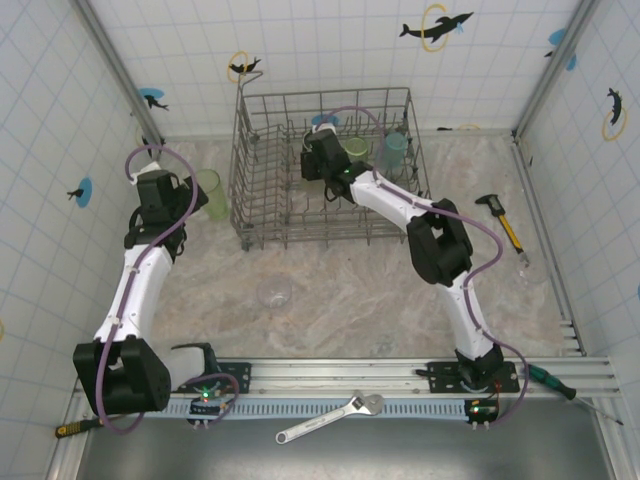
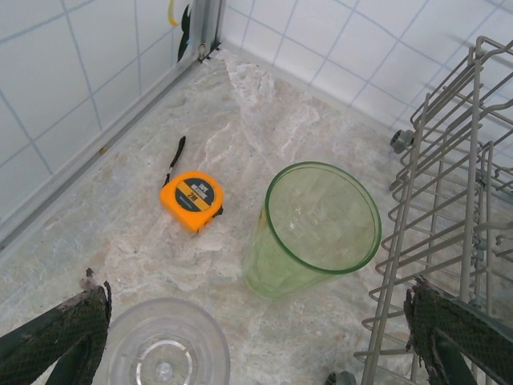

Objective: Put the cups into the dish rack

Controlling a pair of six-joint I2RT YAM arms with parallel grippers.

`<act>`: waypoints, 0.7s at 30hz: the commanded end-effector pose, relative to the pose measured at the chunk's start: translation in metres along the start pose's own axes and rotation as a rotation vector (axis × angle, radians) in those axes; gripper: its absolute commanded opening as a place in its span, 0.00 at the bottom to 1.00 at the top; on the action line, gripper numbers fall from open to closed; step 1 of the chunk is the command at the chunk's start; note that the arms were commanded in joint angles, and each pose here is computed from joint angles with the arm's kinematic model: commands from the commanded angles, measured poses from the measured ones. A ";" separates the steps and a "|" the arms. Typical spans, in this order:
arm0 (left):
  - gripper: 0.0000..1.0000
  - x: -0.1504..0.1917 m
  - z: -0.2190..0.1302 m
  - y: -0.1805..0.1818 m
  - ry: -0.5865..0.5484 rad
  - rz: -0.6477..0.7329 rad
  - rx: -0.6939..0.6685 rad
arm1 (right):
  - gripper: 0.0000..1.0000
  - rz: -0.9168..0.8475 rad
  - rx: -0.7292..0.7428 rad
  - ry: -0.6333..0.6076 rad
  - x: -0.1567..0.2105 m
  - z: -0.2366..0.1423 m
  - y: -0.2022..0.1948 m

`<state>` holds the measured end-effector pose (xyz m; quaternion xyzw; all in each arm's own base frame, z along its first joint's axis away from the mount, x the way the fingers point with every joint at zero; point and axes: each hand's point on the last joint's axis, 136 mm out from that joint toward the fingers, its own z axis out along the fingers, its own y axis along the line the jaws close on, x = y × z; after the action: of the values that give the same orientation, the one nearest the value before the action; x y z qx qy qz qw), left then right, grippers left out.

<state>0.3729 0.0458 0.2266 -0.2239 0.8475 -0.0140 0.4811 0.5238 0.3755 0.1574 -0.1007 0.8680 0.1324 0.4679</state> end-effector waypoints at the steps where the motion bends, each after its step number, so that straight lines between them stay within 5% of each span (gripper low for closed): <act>1: 0.97 0.001 -0.001 0.004 -0.006 -0.005 -0.002 | 0.54 -0.001 -0.022 -0.054 -0.011 0.006 0.012; 9: 0.97 0.001 0.000 0.005 -0.002 -0.007 -0.006 | 0.73 -0.013 -0.021 -0.027 -0.006 0.001 0.016; 21: 0.97 0.003 0.002 0.006 0.003 -0.007 -0.015 | 0.86 -0.007 -0.015 -0.025 -0.024 -0.029 0.017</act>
<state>0.3718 0.0478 0.2233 -0.2265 0.8483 -0.0121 0.4785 0.5135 0.3825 0.1448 -0.1149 0.8759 0.1237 0.4519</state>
